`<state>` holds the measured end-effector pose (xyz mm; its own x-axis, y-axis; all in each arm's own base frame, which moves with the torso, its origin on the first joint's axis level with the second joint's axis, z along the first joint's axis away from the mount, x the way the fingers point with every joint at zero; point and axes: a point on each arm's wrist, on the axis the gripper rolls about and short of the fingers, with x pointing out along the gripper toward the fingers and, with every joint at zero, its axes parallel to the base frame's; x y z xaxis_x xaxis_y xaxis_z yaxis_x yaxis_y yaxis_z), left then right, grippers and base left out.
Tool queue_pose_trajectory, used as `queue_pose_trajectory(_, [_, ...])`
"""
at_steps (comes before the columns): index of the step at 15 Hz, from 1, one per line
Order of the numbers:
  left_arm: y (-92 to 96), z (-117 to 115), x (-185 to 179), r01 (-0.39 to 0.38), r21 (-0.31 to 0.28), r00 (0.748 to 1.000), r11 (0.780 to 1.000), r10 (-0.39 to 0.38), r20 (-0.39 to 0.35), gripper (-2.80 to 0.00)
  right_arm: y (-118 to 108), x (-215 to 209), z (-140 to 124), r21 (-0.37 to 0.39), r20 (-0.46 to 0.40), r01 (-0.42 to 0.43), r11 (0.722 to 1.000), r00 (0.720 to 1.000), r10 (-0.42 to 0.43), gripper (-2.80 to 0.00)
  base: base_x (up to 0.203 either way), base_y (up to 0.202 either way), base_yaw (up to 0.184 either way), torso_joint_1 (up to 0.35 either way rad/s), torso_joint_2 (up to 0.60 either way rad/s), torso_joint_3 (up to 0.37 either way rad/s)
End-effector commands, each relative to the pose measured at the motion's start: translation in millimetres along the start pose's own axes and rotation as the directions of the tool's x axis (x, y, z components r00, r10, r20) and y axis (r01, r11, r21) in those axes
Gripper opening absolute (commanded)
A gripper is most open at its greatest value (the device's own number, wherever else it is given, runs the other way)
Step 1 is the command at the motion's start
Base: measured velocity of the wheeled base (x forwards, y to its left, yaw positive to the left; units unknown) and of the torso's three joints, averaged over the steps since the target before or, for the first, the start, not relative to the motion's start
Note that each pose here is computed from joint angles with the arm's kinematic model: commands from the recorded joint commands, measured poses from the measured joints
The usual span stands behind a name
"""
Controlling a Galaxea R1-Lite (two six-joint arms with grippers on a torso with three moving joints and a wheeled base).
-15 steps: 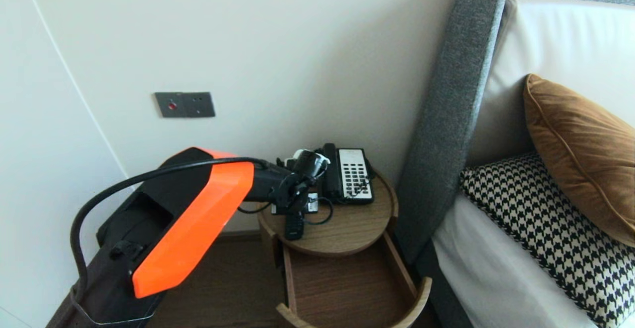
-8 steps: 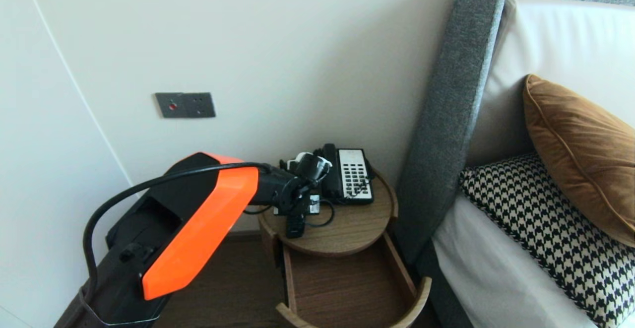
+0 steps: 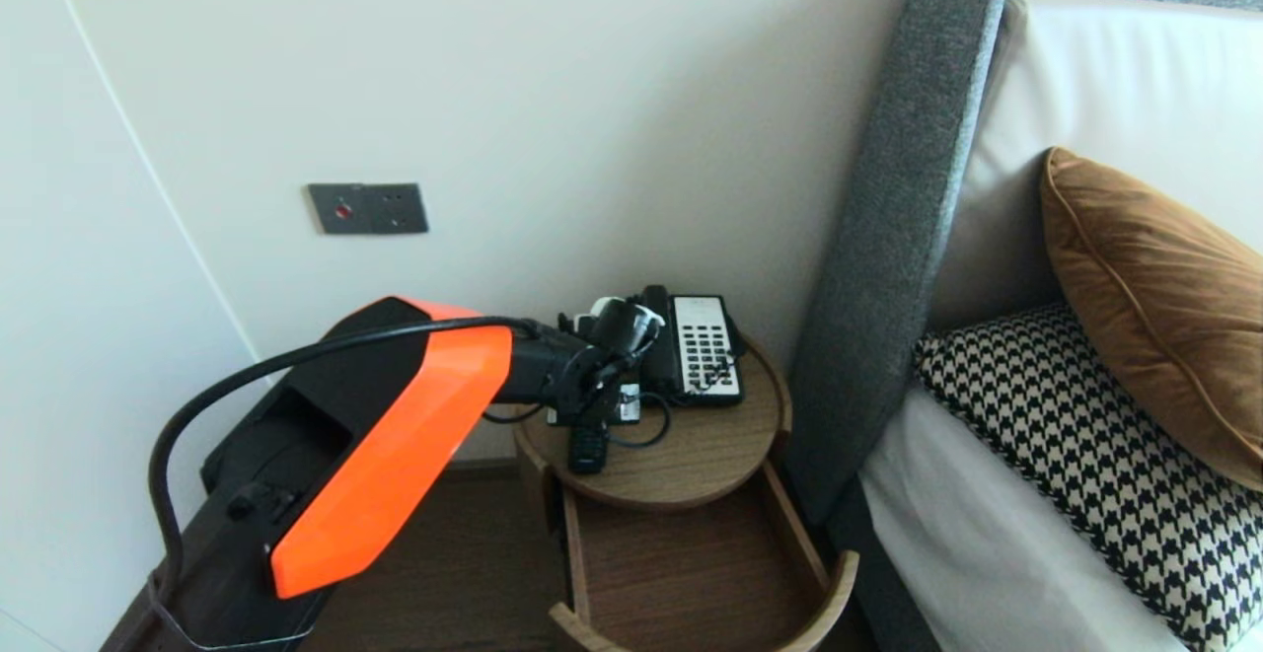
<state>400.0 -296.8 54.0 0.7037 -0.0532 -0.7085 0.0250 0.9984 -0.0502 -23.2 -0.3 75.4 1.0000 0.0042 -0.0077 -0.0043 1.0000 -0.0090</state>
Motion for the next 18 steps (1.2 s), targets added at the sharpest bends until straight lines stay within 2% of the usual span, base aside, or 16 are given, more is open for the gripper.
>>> queue_pose_trajectory(1, [0.2, 12.1, -17.1, 0.014, -0.016, 0.999, 1.0, -0.013, 0.033, 0.0, 0.0, -0.3, 0.0, 0.0, 0.004, -0.001, 1.0, 1.0, 0.001, -2.8, 0.0, 0.0, 0.0, 0.0, 0.0, 0.0])
queue_pose_trajectory(5, [7.2, 38.3, -61.1, 0.038, -0.044, 0.995, 0.998, -0.034, 0.097, 0.0, 0.0, -0.3, 0.0, 0.0, 0.005, 0.0, 1.0, 1.0, 0.0, -2.8, 0.0, 0.0, 0.0, 0.0, 0.0, 0.0])
queue_pose_trajectory(7, [17.0, 52.4, -96.8, 0.051, -0.059, 0.99, 0.997, -0.043, 0.137, 0.0, 0.0, -0.3, -0.3, 0.0, 0.004, 0.0, 1.0, 1.0, 0.0, -2.8, 0.0, 0.0, 0.0, 0.0, 0.0, 0.0])
queue_pose_trajectory(9, [34.5, 64.4, -134.4, 0.06, -0.075, 0.984, 0.995, -0.047, 0.173, 0.0, 0.0, -0.3, 0.0, 0.0, 0.004, 0.0, 1.0, 1.0, 0.0, -2.8, 0.0, 0.0, 0.0, 0.0, 0.0, 0.0])
queue_pose_trajectory(10, [45.2, 69.6, -153.3, 0.063, -0.083, 0.981, 0.995, -0.046, 0.19, -2.8, 0.0, -0.2, -0.1, 0.0, 0.003, -0.001, 1.0, 1.0, 0.001, -2.8, 0.0, 0.0, 0.0, 0.0, 0.0, 0.0])
queue_pose_trajectory(13, [86.7, 73.5, -202.8, 0.042, -0.104, 0.975, 0.994, -0.018, 0.221, -2.8, 0.0, -0.3, 0.0, 0.0, 0.004, 0.0, 1.0, 1.0, 0.0, -2.8, 0.0, 0.0, 0.0, 0.0, 0.0, 0.0])
queue_pose_trajectory(18, [147.0, 57.3, -261.0, -0.003, -0.15, 0.967, 0.989, 0.041, 0.253, -2.8, 0.0, -0.3, -0.2, 0.0, 0.004, 0.0, 1.0, 1.0, 0.0, -2.8, 0.0, 0.0, 0.0, 0.0, 0.0, 0.0])
